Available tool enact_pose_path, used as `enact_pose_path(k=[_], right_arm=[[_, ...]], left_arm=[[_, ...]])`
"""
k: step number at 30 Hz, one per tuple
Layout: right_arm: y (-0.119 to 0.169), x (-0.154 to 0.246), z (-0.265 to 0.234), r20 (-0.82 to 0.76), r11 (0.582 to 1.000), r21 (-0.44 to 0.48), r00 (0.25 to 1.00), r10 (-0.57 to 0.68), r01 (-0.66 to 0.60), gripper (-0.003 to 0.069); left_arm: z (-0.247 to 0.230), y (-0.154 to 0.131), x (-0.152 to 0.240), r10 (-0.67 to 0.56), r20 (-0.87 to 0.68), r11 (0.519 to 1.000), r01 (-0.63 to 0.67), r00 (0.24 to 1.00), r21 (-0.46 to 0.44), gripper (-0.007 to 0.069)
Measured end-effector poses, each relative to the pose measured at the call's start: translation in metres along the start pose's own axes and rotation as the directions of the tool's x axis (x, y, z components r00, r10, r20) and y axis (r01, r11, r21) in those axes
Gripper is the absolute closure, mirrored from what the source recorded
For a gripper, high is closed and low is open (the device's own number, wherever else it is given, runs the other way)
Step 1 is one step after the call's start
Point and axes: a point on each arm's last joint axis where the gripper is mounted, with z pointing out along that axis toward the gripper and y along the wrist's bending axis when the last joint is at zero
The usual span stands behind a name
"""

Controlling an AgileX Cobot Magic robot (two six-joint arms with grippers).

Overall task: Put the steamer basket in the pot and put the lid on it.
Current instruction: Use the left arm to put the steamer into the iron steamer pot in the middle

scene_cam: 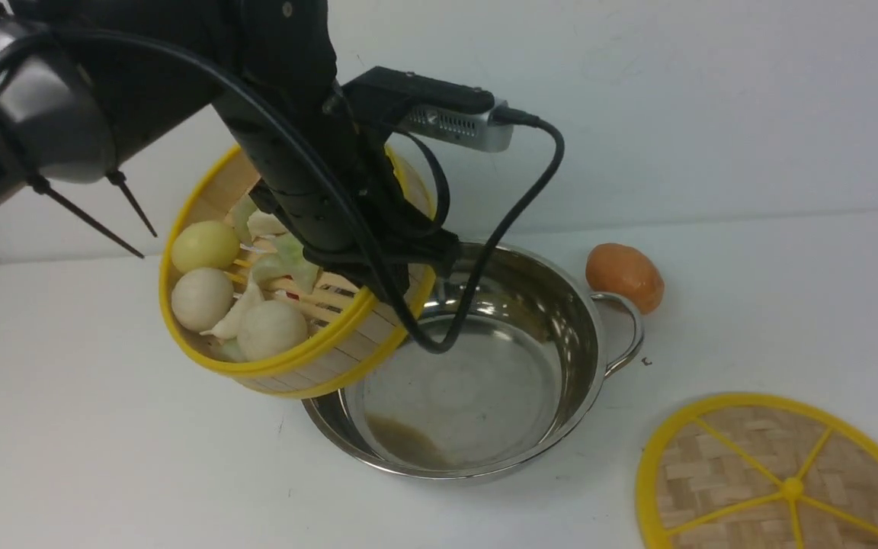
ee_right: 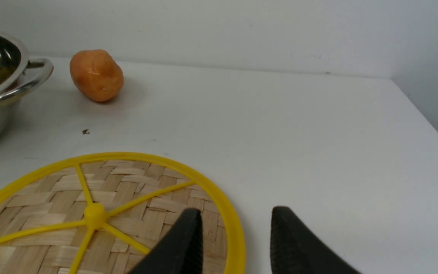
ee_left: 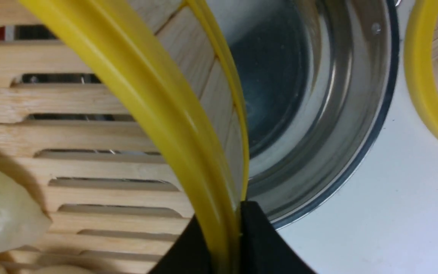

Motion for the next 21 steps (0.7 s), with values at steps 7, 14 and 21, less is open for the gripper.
enact_pose_path(k=[7,14,21], right_arm=[[0.000,0.000,0.000,0.000,1.000,0.000,1.000,0.000,0.000,0.0418],[0.000,0.000,0.000,0.000,1.000,0.000,1.000,0.000,0.000,0.0418],[0.000,0.000,0.000,0.000,1.000,0.000,1.000,0.000,0.000,0.0418]], left_arm=[[-0.012,-0.001,0.003,0.010,0.024,1.000,-0.010,1.000,0.002,0.0577],[-0.012,-0.008,0.002,-0.008,0.028,0.997,0.006,1.000,0.073,0.0577],[-0.025,-0.007,0.006,0.018,0.048,0.998,-0.021,0.999,0.053,0.0577]])
